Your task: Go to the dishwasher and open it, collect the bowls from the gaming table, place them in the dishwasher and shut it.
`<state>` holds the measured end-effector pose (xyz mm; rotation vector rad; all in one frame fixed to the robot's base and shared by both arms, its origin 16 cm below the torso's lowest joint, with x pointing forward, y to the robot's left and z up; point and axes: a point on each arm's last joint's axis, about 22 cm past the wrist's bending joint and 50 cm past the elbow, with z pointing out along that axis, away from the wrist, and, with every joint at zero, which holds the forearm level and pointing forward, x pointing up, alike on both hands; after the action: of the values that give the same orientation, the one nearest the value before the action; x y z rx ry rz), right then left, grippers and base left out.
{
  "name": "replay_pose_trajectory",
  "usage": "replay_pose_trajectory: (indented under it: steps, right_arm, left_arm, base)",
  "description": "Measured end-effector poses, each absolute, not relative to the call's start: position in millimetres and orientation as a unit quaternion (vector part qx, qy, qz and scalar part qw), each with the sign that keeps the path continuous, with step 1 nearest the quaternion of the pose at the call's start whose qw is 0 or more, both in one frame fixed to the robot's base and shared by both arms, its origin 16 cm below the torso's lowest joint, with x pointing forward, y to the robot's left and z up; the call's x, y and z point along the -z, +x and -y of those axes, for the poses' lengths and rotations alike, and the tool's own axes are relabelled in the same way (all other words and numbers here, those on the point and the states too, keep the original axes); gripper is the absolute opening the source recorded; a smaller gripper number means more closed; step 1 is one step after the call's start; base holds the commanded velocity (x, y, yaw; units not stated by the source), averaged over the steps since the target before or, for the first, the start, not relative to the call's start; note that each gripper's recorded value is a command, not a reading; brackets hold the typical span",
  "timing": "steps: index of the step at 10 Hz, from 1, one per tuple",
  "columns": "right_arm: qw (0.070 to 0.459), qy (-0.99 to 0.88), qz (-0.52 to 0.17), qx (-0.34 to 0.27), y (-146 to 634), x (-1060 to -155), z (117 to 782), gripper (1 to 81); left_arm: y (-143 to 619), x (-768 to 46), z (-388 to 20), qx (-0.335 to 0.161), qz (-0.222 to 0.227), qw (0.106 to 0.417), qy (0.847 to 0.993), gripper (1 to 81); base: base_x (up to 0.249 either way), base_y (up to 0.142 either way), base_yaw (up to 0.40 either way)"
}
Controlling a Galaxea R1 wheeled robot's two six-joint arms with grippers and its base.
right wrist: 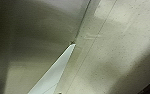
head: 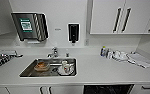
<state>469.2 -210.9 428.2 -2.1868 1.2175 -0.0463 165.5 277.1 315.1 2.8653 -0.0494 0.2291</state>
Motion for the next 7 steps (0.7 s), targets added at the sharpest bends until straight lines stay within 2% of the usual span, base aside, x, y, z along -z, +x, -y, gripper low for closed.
replay_pose_trajectory:
  steps: [2, 3, 7]
  right_arm:
    - [0.314, -0.831, -0.459, 0.011, 458.8, -426.1, 210.0, 81.1]
    - [0.312, -0.850, -0.424, 0.015, 451.2, -425.2, 212.2, 81.1]
    - [0.315, -0.870, -0.378, 0.029, 452.3, -432.4, 214.1, 81.1]
  left_arm:
    - [155.3, -314.9, -277.2, -0.075, 0.017, 0.133, 0.988, 81.1]
    - [156.8, -314.8, -277.6, -0.074, 0.017, 0.132, 0.988, 81.1]
    - [162.0, -315.9, -277.1, -0.081, 0.018, 0.133, 0.988, 81.1]
  base:
    - [0.069, 0.000, 0.000]
    - [0.084, 0.000, 0.000]
    - [0.085, 0.000, 0.000]
